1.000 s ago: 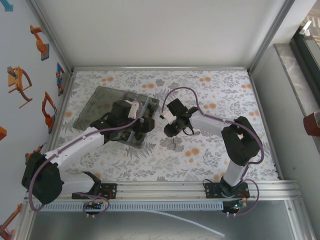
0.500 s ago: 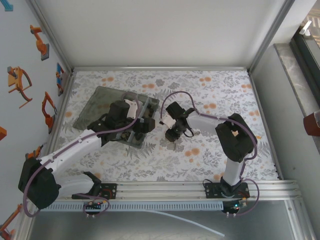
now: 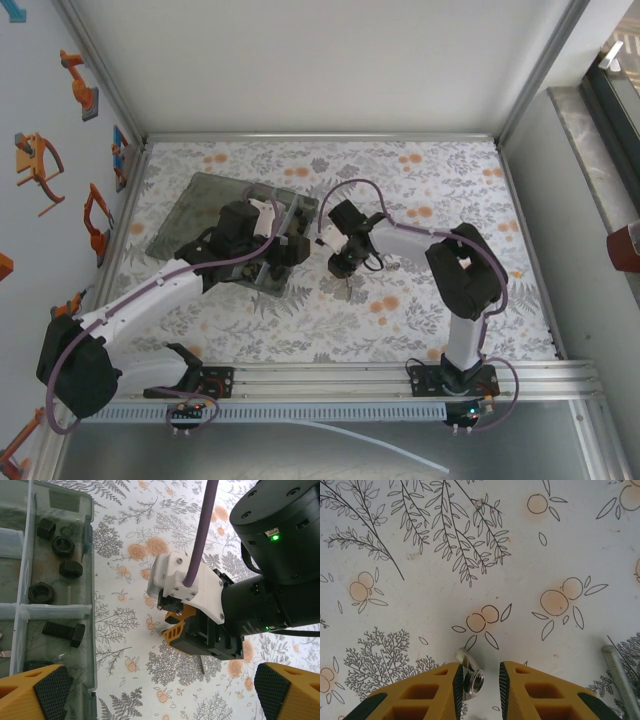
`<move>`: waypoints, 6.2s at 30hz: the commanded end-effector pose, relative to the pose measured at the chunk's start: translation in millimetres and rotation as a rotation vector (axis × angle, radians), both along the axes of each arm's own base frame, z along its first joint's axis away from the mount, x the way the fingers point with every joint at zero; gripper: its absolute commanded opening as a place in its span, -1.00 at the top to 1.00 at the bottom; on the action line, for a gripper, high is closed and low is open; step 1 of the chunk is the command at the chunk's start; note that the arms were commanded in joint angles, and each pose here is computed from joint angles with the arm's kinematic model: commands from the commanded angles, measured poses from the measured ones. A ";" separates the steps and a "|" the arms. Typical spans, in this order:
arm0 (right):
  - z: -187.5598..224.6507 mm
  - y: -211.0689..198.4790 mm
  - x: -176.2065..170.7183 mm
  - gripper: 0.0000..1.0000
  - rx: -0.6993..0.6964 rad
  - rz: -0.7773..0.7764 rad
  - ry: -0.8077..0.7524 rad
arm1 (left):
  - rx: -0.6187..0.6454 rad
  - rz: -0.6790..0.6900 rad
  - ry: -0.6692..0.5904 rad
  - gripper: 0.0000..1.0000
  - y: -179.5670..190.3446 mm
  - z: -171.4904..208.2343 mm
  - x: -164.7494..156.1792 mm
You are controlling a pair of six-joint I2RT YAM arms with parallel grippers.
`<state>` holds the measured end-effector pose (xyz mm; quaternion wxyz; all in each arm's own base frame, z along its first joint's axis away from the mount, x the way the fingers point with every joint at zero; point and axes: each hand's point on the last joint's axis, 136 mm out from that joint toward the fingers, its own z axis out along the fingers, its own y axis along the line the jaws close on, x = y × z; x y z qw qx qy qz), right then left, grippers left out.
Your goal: Sort the screws and nuts into containers
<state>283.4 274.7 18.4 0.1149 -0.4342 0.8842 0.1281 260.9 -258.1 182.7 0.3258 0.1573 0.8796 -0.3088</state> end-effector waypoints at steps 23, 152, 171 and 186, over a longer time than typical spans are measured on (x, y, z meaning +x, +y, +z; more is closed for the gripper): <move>123.0 133.5 28.5 1.00 0.498 -0.029 0.022 | 0.156 0.402 0.000 -0.95 112.7 1.0 -4.2; 130.7 -83.9 -28.4 -1.00 0.743 -0.672 -0.013 | 0.249 -0.597 -0.278 0.91 -103.8 -77.1 52.5; 164.0 4.7 21.2 -0.98 0.861 -0.474 0.099 | 0.476 0.051 -0.024 0.92 61.4 -74.7 104.8; 158.1 -2.4 11.7 -0.97 0.826 -0.477 0.096 | 0.504 0.100 0.003 0.83 58.2 -93.4 146.2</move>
